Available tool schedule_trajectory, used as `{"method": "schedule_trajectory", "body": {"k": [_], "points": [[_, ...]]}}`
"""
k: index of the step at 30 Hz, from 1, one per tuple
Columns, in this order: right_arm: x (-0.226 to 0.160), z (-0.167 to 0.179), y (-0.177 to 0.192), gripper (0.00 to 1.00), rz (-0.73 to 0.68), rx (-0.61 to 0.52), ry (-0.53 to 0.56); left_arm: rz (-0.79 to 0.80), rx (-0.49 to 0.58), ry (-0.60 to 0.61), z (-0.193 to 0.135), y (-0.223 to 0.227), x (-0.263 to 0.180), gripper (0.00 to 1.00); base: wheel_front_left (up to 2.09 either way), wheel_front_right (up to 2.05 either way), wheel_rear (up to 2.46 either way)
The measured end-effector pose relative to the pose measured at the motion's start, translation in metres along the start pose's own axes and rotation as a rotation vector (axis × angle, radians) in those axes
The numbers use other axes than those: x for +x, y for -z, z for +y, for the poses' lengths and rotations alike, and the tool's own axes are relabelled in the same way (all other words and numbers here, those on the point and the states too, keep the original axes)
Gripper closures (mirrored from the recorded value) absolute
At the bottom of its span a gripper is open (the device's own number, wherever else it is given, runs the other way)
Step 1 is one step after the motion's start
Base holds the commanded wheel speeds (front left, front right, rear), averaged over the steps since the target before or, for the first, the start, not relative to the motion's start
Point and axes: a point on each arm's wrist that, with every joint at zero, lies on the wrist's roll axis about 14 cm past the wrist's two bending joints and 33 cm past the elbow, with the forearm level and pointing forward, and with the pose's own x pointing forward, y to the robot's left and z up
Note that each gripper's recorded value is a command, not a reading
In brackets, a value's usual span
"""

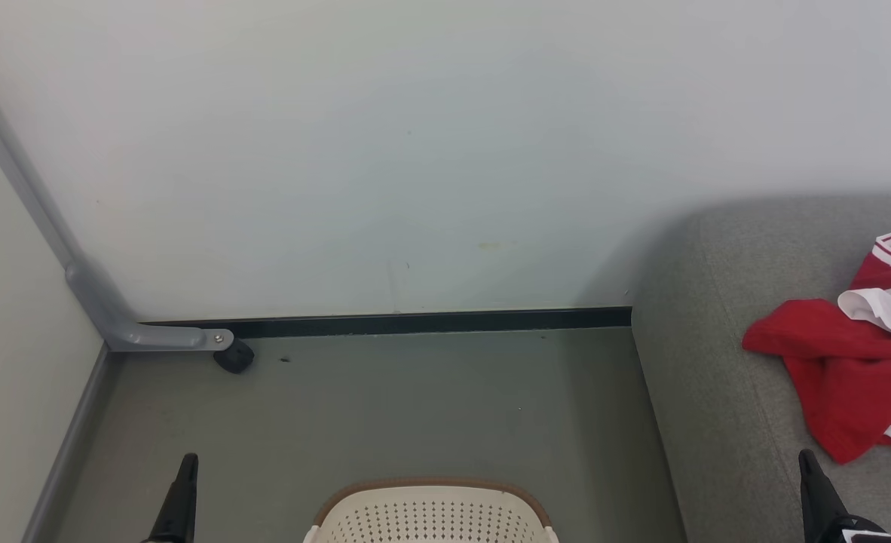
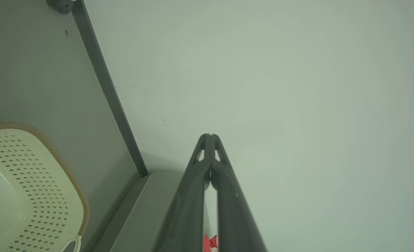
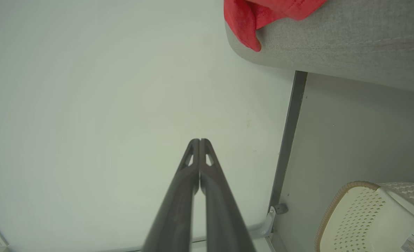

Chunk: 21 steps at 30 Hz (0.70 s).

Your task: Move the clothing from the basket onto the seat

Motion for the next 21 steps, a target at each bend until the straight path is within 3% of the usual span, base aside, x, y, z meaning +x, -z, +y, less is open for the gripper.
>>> {"method": "schedule_trajectory", "body": {"k": [21], "points": [[0.0,0.0,0.0,1.0,0.0,0.0,0.0,0.0,0.0,0.0,0.0,0.0,0.0,1.0,0.0,0.0,0.0]]}}
